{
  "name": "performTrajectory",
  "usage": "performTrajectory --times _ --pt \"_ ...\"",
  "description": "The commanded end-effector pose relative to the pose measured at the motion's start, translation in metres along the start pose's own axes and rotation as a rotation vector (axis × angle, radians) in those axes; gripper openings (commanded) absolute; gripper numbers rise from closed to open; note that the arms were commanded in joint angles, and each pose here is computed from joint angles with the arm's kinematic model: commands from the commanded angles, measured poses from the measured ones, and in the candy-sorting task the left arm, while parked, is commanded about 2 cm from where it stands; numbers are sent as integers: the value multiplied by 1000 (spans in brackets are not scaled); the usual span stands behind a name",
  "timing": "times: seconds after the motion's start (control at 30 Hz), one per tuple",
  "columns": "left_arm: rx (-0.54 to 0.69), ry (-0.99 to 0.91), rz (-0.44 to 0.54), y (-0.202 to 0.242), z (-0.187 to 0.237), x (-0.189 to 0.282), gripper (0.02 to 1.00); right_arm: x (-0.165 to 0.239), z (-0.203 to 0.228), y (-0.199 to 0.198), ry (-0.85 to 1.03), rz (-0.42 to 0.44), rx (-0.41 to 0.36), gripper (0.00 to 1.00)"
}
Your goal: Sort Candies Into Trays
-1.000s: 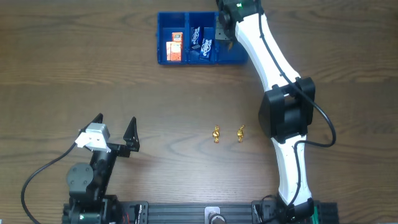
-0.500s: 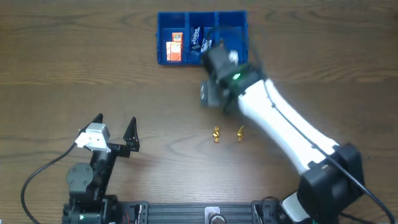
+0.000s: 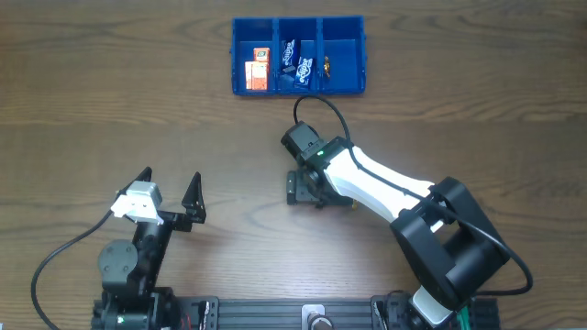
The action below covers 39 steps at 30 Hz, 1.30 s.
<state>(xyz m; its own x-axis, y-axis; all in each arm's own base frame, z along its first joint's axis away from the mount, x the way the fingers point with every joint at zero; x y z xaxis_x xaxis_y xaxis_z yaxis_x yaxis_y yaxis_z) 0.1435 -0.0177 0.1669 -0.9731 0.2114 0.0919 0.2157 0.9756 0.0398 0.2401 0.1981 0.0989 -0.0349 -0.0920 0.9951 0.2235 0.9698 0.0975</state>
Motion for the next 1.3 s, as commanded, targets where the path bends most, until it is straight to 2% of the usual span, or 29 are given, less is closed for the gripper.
performTrajectory --times 0.03,0.13,0.27,0.47,0.67,0.9,0.97,1.07,1.2,1.3 --pt "-2 42 17 -1 12 -1 998 -6 4 -3 0 44 -18 827" --pt "-2 42 17 -1 12 -1 998 -6 4 -5 -12 65 -16 687" --pt "-2 42 17 -1 12 -1 998 -6 6 -4 -50 99 -15 632" --pt "-2 42 17 -1 12 -1 998 -6 6 -3 -67 109 -14 489" --pt "-2 42 17 -1 12 -1 998 -11 6 -4 -66 128 -29 253" --pt "-2 42 17 -1 12 -1 998 -3 1 3 -86 111 -28 167" --pt "-2 42 17 -1 12 -1 998 20 -12 10 -129 127 -5 159" --pt "-2 42 17 -1 12 -1 998 86 -56 15 -266 169 -5 156" --pt "-2 42 17 -1 12 -1 998 183 -137 11 -501 25 -29 156" --pt "-2 42 17 -1 12 -1 998 205 -194 8 -598 5 -39 156"
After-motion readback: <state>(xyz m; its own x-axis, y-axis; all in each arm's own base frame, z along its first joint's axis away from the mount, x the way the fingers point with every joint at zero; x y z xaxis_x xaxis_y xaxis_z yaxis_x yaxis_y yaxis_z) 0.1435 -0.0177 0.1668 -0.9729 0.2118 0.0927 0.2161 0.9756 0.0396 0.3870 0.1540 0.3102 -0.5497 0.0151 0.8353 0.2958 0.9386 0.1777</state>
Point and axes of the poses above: each gripper's point midway between its finger pads, its own x axis back along the fingers, its own y axis along the line the jaws close on, z = x × y, the point moved 10 cm from there along x, back along the fingers, and after that the axes turned 13 degrees about -x, right-handed, at the moved point
